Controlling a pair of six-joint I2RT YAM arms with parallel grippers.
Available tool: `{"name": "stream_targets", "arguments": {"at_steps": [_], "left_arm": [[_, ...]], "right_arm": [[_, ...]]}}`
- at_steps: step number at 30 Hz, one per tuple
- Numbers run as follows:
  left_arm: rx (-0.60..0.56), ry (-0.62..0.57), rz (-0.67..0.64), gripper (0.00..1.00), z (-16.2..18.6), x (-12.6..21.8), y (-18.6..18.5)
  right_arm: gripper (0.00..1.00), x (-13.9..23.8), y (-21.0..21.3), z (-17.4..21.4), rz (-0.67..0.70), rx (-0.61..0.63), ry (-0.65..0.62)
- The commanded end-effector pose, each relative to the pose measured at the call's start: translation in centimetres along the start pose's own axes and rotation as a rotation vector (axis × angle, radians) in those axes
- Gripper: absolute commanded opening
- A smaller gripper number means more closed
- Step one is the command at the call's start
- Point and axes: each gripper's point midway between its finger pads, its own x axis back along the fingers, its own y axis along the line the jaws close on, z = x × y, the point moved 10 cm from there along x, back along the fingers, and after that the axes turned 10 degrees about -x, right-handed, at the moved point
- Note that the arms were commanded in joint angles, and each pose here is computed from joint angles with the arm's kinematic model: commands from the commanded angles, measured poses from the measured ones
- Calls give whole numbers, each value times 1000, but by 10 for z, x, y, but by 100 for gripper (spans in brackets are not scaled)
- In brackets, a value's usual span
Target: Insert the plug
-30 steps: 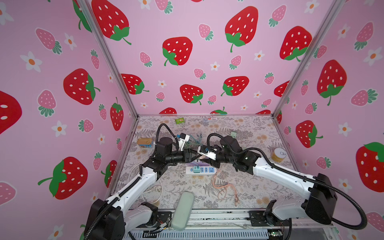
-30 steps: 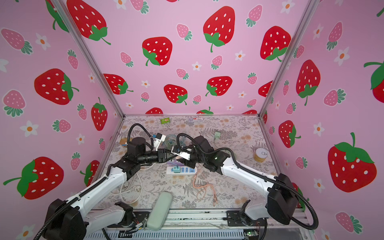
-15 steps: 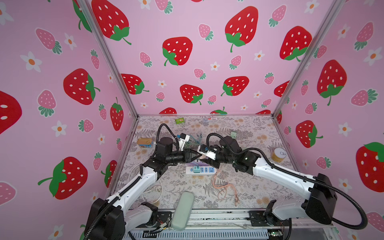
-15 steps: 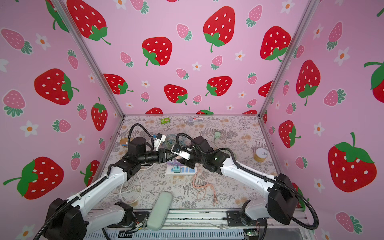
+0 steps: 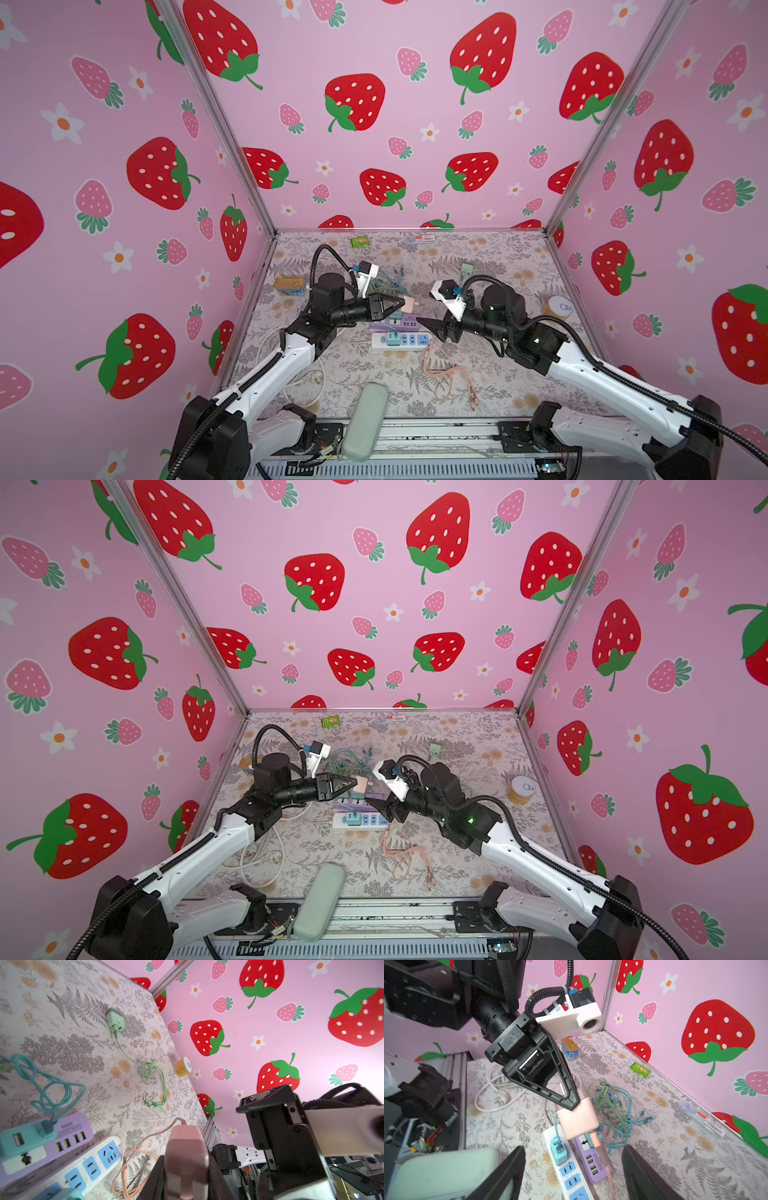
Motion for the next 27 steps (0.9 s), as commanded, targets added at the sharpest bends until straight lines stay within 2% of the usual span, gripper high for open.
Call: {"name": "stream_targets", "arguments": {"at_steps": [1, 5, 9, 19, 27], "left_arm": [[-90, -91, 77, 0, -18, -2, -13], [-139, -126, 147, 0, -24, -6, -21], [-189, -159, 211, 0, -29, -12, -30], [-317, -216, 338, 0, -26, -16, -53], [-391, -236, 381, 0, -19, -11, -63]], "right_arm": [[75, 8, 1, 5, -89, -157, -86], [74, 12, -5, 17, -165, -278, -141], [73, 13, -10, 21, -243, -344, -194], [71, 7, -18, 4, -336, -414, -274], [65, 7, -20, -7, -436, -429, -324]]}}
